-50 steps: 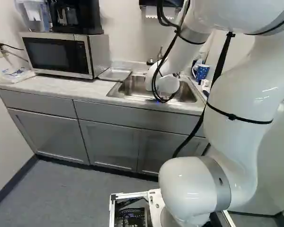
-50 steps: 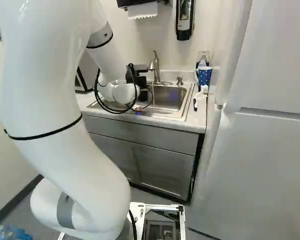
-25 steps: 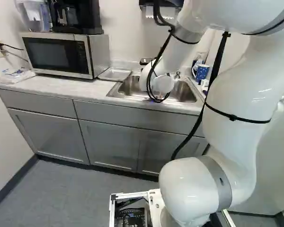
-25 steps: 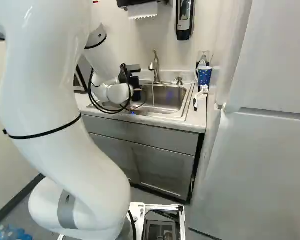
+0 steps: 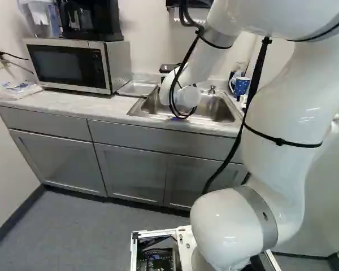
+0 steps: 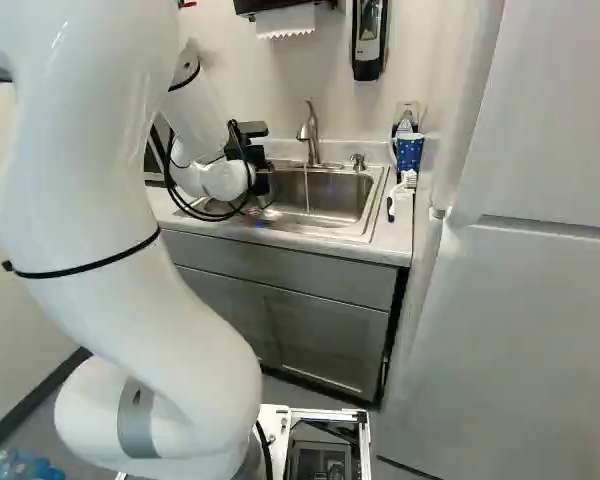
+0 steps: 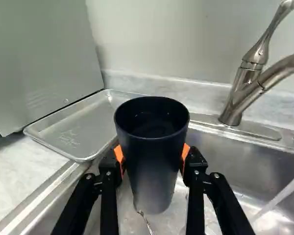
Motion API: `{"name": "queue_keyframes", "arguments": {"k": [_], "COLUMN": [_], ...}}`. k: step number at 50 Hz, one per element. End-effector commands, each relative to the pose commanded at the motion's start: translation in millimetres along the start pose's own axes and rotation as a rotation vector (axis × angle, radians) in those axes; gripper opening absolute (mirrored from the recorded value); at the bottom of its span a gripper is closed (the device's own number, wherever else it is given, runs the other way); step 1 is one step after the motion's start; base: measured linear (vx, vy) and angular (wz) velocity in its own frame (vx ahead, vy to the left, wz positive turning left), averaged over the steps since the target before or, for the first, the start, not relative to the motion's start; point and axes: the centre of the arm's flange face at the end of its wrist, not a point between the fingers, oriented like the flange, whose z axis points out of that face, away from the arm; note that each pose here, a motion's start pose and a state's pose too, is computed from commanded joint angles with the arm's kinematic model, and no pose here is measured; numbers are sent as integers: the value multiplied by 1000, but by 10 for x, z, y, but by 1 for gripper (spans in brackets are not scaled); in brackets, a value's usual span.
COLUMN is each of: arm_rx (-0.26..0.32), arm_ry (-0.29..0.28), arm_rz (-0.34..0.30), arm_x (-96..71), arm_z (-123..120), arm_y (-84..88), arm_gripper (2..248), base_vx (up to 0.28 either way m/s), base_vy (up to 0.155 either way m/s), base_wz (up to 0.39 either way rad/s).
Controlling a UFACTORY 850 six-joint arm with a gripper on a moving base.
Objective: Rinse the cup and place it in the tray
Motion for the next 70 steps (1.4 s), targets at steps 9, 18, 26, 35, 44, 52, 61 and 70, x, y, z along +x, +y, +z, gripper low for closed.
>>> {"name": "queue_keyframes", "arguments": {"k": [9,18,26,35,44,52,61,70], "arm_rx": [11,15,15,14,14,14,14,15], "arm_ry": [20,40,57,76,84,60,32,31], "arm_rz": [-3,-4,-4,-4,-5,-5,11,91], "arm_x": [102,196,279,373,456,502,520,520], "arm_z": [8,-17,-42,-71,-97,-119,-134,-134], "arm_y": [-59,-80,-78,-77,-76,-74,-73,-73], "arm_gripper": [125,125,125,125,125,125,125,125], "base_vx": [0,0,0,0,0,0,0,0], "base_vy": [0,0,0,0,0,0,0,0], "base_wz": [0,0,0,0,0,0,0,0]}}
